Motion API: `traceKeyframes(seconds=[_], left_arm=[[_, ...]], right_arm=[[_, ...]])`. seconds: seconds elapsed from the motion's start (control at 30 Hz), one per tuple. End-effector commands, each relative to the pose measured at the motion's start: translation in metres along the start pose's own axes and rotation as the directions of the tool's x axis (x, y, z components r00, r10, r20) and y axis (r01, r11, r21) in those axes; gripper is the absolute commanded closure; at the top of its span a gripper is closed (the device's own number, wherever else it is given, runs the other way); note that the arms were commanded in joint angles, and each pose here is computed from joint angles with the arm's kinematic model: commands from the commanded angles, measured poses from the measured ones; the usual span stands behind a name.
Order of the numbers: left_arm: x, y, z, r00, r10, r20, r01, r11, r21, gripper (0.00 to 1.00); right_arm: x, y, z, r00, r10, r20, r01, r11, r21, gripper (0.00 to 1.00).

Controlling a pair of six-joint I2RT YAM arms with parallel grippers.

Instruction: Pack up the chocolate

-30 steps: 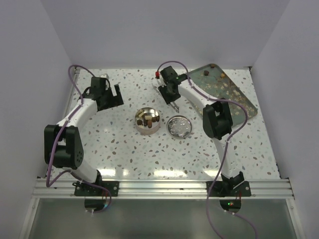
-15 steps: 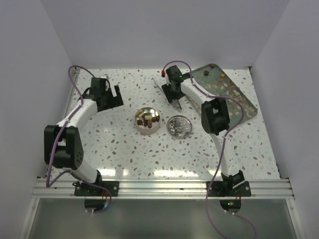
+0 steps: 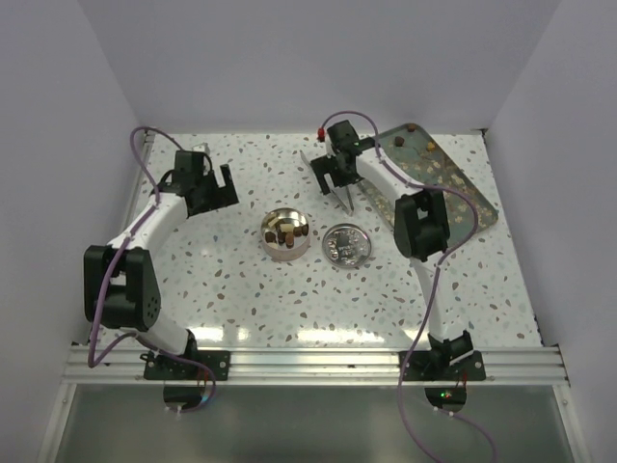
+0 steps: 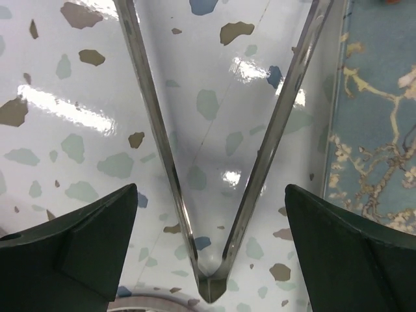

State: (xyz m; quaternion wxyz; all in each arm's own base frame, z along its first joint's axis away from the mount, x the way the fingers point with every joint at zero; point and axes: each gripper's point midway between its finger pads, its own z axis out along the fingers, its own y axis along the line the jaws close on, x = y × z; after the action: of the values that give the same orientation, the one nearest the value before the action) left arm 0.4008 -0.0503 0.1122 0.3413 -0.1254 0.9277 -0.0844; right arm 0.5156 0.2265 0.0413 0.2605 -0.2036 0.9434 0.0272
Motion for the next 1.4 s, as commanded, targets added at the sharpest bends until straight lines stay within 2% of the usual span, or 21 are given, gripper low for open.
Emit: traceKeyframes(seconds=[0.0, 0.1, 0.2, 0.23, 0.27, 0.37, 0.4, 0.47, 0.5, 0.53, 0.63, 0.73, 0.9, 1.03, 1.17, 1.37], left_arm=[[-0.029, -0.010, -0.017, 0.994, 0.004, 0.111, -0.007, 1.000, 0.030, 0.00], [-0.031, -0.011, -0.023, 0.992, 0.001, 0.127, -0.006, 0.999, 0.034, 0.00], [-0.035, -0.002, -0.031, 0.986, -0.002, 0.165, 0.004, 1.000, -0.012, 0.00], [-0.038, -0.003, -0.036, 0.983, -0.002, 0.184, 0.004, 1.000, -0.011, 0.00], [-0.038, 0.001, -0.038, 0.981, -0.001, 0.192, 0.006, 1.000, -0.028, 0.00], [-0.040, -0.002, -0.046, 0.972, 0.027, 0.235, -0.014, 0.998, -0.056, 0.00], [-0.038, -0.008, -0.047, 0.970, 0.050, 0.239, -0.037, 0.998, -0.059, 0.00], [-0.040, -0.013, -0.051, 0.965, 0.070, 0.251, -0.052, 0.996, -0.077, 0.00], [-0.037, -0.023, -0.052, 0.964, 0.085, 0.252, -0.071, 0.995, -0.066, 0.00], [-0.036, -0.026, -0.052, 0.964, 0.089, 0.252, -0.075, 0.995, -0.064, 0.00], [-0.031, -0.047, -0.050, 0.964, 0.099, 0.248, -0.097, 0.995, -0.022, 0.00], [-0.030, -0.066, -0.052, 0.963, 0.088, 0.256, -0.100, 0.994, 0.033, 0.00], [-0.034, -0.094, -0.067, 0.944, 0.080, 0.320, -0.128, 0.983, 0.132, 0.00], [-0.026, -0.096, -0.066, 0.952, 0.087, 0.294, -0.131, 0.982, 0.133, 0.00], [-0.015, -0.094, -0.067, 0.959, 0.107, 0.263, -0.145, 0.981, 0.130, 0.00], [-0.004, -0.097, -0.068, 0.962, 0.109, 0.249, -0.152, 0.975, 0.163, 0.00]], right_arm=[[-0.058, -0.001, -0.079, 0.979, 0.004, 0.203, -0.002, 1.000, -0.012, 0.02], [-0.053, -0.004, -0.119, 0.971, 0.003, 0.239, -0.002, 1.000, -0.005, 0.02], [-0.028, -0.009, -0.146, 0.975, 0.001, 0.221, -0.004, 1.000, 0.013, 0.02], [-0.003, -0.010, -0.140, 0.987, -0.004, 0.163, 0.001, 1.000, 0.018, 0.02], [0.002, -0.010, -0.157, 0.984, -0.003, 0.180, -0.001, 1.000, 0.020, 0.02], [0.049, -0.007, -0.154, 0.994, 0.005, 0.106, -0.004, 1.000, -0.002, 0.02], [0.053, -0.005, -0.167, 0.991, 0.044, 0.130, -0.043, 0.999, -0.013, 0.02], [0.085, 0.002, -0.163, 0.994, 0.085, 0.069, -0.082, 0.996, -0.038, 0.02], [0.084, 0.002, -0.175, 0.989, 0.109, 0.104, -0.105, 0.994, -0.041, 0.02], [0.103, 0.003, -0.169, 0.989, 0.127, 0.072, -0.124, 0.991, -0.042, 0.02], [0.116, 0.005, -0.175, 0.971, 0.209, 0.116, -0.205, 0.977, -0.051, 0.01], [0.129, 0.006, -0.169, 0.956, 0.275, 0.108, -0.271, 0.961, -0.044, 0.03], [0.138, 0.002, -0.151, 0.956, 0.284, 0.070, -0.284, 0.959, -0.002, 0.19], [0.134, -0.001, -0.137, 0.959, 0.269, 0.087, -0.271, 0.963, 0.010, 0.30], [0.141, -0.002, -0.115, 0.967, 0.254, 0.027, -0.255, 0.966, 0.039, 0.41], [0.153, -0.005, -0.096, 0.971, 0.237, -0.012, -0.236, 0.969, 0.067, 0.48]])
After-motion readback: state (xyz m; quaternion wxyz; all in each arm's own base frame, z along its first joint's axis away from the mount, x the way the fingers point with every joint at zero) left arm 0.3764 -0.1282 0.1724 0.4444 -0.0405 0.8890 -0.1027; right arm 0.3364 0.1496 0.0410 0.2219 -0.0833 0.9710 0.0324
